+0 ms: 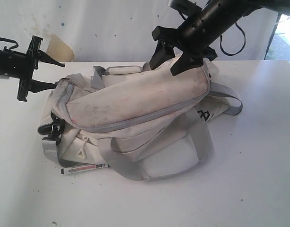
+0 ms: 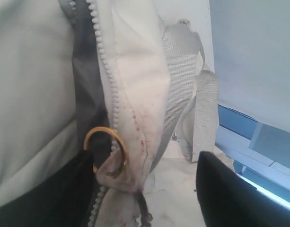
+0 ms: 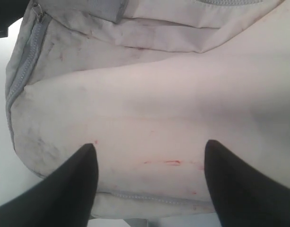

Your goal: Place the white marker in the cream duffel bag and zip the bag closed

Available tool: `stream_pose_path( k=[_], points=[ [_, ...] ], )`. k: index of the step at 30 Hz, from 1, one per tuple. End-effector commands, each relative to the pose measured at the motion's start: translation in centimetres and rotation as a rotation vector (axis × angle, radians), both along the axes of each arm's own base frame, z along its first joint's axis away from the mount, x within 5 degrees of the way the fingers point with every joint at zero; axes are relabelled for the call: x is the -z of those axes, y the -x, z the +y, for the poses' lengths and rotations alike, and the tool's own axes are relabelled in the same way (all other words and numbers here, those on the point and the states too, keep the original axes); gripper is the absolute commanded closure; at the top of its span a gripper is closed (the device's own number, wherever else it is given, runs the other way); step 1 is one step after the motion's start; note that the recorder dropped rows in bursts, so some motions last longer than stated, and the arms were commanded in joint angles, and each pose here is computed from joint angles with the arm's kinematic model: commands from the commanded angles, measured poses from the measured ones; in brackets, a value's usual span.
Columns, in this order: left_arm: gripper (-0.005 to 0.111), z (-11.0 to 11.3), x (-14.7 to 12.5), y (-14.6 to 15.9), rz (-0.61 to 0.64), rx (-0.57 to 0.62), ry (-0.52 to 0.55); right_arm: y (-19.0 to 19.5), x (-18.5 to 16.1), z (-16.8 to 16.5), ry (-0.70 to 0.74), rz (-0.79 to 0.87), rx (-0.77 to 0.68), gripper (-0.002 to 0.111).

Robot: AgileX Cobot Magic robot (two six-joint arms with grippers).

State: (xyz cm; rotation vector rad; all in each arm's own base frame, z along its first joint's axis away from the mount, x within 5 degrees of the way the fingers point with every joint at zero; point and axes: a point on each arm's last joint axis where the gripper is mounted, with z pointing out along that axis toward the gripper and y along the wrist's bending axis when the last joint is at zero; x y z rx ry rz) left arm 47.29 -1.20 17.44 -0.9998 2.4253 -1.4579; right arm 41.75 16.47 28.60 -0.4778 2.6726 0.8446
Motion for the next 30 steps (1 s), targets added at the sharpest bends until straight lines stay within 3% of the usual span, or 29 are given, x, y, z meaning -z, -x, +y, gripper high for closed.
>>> stream_pose_path(
  k=[1, 11, 20, 24, 30],
  points=[
    [0.040, 0.2, -0.2, -0.4, -0.022, -0.040, -0.022, 0.2, -0.6, -0.1, 0.005, -0.026, -0.009, 0.048],
    [0.043, -1.5, 1.1, -0.6, -0.002, -0.023, -0.022, 0.1, -0.6, -0.1, 0.005, -0.030, -0.006, 0.048],
    [0.106, -1.3, 1.1, -0.9, -0.039, -0.042, -0.050, 0.1, -0.6, -0.1, 0.006, -0.027, -0.008, 0.048],
    [0.107, -1.3, 0.7, -1.0, -0.121, 0.000, -0.085, 0.2, -0.6, -0.1, 0.007, -0.023, -0.012, 0.048],
    [0.107, -0.6, -2.5, -1.1, -0.389, 0.055, -0.208, 0.2, -0.5, -0.2, 0.015, -0.023, -0.013, 0.048]
  ],
)
